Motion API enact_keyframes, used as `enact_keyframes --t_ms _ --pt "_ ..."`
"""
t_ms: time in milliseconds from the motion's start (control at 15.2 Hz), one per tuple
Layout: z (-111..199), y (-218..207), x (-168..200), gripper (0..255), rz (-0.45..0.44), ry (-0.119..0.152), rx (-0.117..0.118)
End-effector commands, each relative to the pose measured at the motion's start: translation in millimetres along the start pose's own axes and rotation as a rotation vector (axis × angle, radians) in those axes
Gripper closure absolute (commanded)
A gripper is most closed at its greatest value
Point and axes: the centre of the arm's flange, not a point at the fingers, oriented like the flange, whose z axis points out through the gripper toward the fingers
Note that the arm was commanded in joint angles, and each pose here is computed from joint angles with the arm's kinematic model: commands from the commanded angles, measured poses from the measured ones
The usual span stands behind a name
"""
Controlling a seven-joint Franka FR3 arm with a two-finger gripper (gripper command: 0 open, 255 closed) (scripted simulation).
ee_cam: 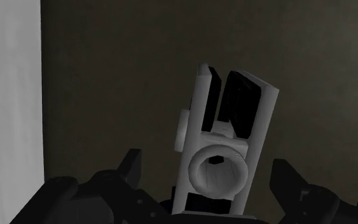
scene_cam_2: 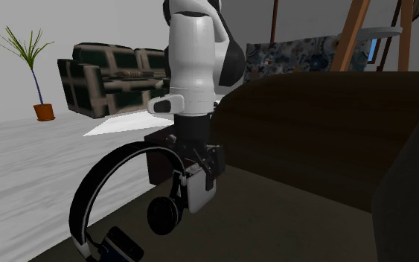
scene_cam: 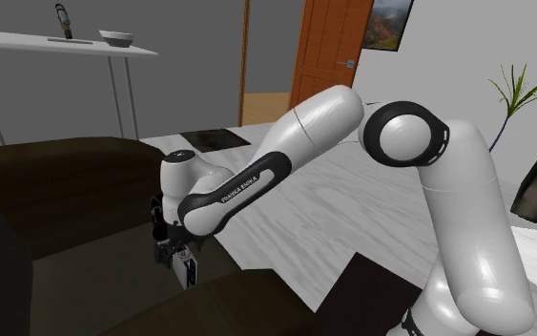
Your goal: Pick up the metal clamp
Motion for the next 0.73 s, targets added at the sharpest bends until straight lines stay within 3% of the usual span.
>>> enact_keyframes --t_ms 0,66,132,660 --pt "5.0 -0.4 -0.4 0 0.000 0.000 0.000" --pt "5.0 -0.4 -0.3 0 0.000 0.000 0.000" --pt "5.3 0.1 -0.1 255 0.000 0.000 0.000" --pt "5.8 0.0 -0.6 255 0.000 0.000 0.000"
